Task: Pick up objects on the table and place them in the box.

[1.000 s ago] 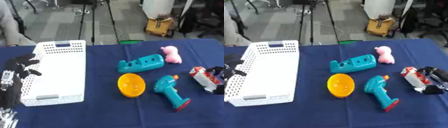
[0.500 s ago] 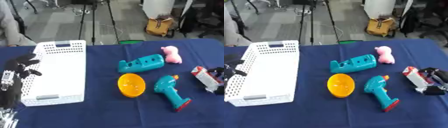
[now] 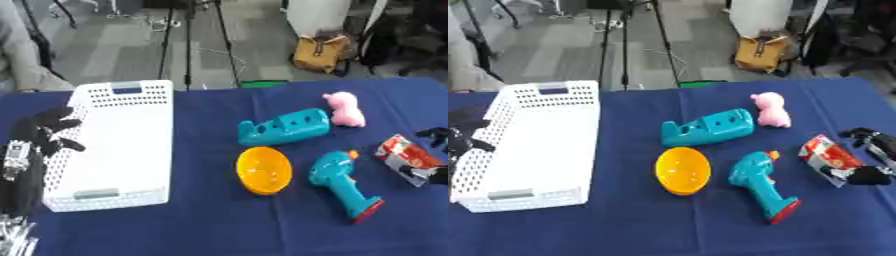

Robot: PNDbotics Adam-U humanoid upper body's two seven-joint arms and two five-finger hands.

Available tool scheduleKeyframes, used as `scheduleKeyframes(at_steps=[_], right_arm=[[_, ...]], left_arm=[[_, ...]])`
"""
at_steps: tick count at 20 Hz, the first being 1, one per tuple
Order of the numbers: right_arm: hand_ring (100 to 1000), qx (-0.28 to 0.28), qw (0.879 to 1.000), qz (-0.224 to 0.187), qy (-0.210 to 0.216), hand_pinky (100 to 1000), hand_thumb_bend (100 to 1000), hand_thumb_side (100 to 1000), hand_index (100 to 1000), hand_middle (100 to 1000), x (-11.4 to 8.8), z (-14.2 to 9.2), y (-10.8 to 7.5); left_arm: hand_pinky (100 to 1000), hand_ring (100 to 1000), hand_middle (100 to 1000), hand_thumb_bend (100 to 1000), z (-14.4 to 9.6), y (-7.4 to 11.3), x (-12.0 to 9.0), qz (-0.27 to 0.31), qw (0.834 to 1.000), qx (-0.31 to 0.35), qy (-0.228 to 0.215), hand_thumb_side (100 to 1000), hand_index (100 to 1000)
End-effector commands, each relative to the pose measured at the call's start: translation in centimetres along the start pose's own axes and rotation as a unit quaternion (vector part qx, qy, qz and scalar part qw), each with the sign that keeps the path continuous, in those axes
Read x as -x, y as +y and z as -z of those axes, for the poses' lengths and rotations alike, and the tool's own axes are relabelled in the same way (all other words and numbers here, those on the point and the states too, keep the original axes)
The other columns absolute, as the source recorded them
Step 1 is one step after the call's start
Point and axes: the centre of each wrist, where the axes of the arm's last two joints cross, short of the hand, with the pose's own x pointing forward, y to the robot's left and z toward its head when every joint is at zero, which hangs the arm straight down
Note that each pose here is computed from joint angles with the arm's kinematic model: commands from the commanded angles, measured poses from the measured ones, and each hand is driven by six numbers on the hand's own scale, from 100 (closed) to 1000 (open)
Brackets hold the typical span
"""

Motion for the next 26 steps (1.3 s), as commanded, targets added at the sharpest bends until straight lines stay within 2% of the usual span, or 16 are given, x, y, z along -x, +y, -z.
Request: scheduleKeyframes(at_steps=[1,2,3,4,7,8,19,23,26], right_arm=[[741,0.026,0.999,-0.020,0.001,658,617,547,894,841,0.6,-0.2,-2.7],[712,0.026,0.999,-0.023,0.001,620,591,522,892,840,0.6,-0.1,-2.7],[712,0.025,0.999,-0.026,0.001,620,591,522,892,840,0.6,-0.1,-2.7],[621,0.023,0.999,-0.029,0.003,535,538,427,862,816,0.6,-0.1,-2.7],[609,0.016,0.999,-0.037,0.010,524,544,421,859,813,0.6,-0.2,-2.4],[631,0.014,0.999,-0.038,0.010,543,594,468,866,816,0.6,-0.2,-2.3],[656,-0.009,0.999,-0.038,0.018,557,597,485,872,816,0.9,-0.4,-1.5],[590,-0.030,0.999,-0.036,0.017,512,586,469,855,772,1.0,-0.5,-0.9],[501,-0.043,0.998,-0.035,0.016,427,571,417,816,705,1.0,-0.6,-0.7]], left_arm=[[533,766,776,301,0.3,0.3,-0.5,0.005,1.000,0.004,-0.010,1000,791],[533,766,776,301,0.3,0.3,-0.5,0.005,1.000,0.004,-0.010,1000,791],[533,766,776,301,0.3,0.3,-0.5,0.004,1.000,0.004,-0.010,1000,791],[533,766,776,301,0.3,0.3,-0.5,0.004,1.000,0.004,-0.010,1000,791],[533,766,776,300,0.3,0.3,-0.5,0.005,1.000,0.004,-0.010,1000,791],[533,766,776,300,0.3,0.3,-0.5,0.005,1.000,0.004,-0.010,1000,791],[532,767,776,301,0.3,0.3,-0.5,0.005,1.000,0.005,-0.010,1000,791],[531,767,776,301,0.3,0.3,-0.6,0.005,1.000,0.005,-0.010,1000,791],[531,767,776,301,0.3,0.3,-0.6,0.004,1.000,0.005,-0.010,1000,791]])
